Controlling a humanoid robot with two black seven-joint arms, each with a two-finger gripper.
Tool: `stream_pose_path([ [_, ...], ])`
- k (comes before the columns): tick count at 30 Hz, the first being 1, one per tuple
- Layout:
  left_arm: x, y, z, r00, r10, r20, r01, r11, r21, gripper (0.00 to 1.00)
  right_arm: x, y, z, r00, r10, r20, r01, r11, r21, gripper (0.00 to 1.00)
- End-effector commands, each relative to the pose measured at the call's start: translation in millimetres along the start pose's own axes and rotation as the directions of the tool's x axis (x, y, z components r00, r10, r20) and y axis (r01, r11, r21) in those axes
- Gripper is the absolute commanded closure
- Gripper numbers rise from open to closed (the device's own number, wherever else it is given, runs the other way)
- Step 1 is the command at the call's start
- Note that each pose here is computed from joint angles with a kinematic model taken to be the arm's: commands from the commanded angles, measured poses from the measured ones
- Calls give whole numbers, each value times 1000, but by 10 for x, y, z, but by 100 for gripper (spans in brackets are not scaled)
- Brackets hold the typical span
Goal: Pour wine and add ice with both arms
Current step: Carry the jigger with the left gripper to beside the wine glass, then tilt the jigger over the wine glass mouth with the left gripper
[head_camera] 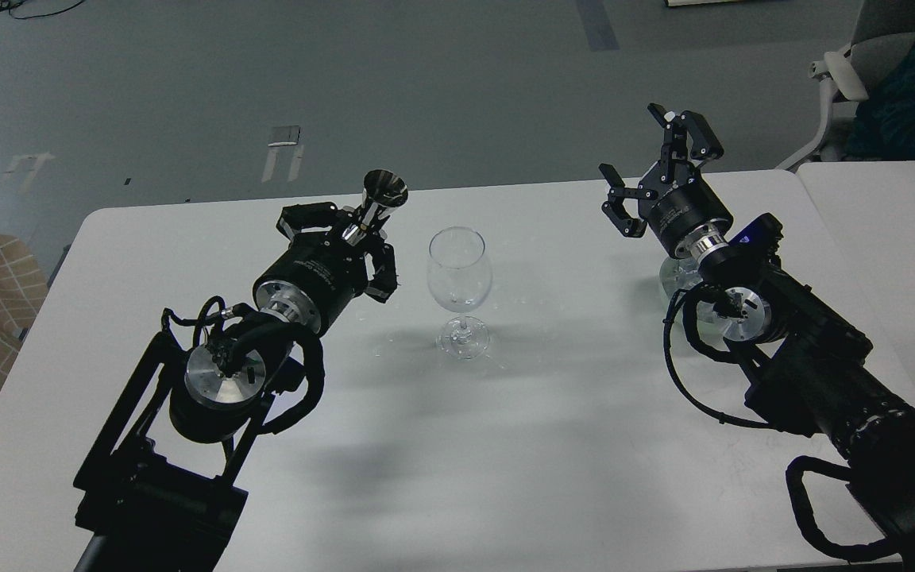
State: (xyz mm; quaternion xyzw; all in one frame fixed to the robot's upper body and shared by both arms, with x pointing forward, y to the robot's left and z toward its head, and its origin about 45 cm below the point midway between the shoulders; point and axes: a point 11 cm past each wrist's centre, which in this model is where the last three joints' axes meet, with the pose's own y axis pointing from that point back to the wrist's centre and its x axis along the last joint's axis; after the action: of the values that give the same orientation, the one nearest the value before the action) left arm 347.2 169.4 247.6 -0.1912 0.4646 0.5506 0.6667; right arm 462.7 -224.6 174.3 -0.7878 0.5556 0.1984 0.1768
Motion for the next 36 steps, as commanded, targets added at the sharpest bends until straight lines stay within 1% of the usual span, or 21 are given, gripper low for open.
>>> stream_pose_path([
  [1, -77, -24, -87, 999, -14, 50, 12, 1000, 27, 100, 0, 0, 2, 1000, 0, 1, 0, 1000, -1, 0],
  [10, -189, -11, -195, 991, -36, 127, 32, 999, 33, 100, 20, 25, 29, 1000, 5, 2, -5, 1000, -5, 0],
  [21, -226, -9, -398, 944, -30, 330, 25, 1000, 19, 100, 32, 39, 45, 1000, 9, 4, -9, 1000, -8, 0],
  [25, -202, -5, -388, 926, -13, 378, 16, 1000, -7, 100, 35, 44, 52, 1000, 10, 3, -10, 1000, -9, 0],
  [32, -169, -5, -366, 910, 6, 414, 8, 999, -32, 100, 52, 64, 72, 1000, 15, 6, -15, 1000, -12, 0],
  [36, -141, 4, -343, 880, 32, 474, 1, 998, -68, 100, 57, 69, 77, 1000, 16, 8, -16, 1000, -13, 0],
])
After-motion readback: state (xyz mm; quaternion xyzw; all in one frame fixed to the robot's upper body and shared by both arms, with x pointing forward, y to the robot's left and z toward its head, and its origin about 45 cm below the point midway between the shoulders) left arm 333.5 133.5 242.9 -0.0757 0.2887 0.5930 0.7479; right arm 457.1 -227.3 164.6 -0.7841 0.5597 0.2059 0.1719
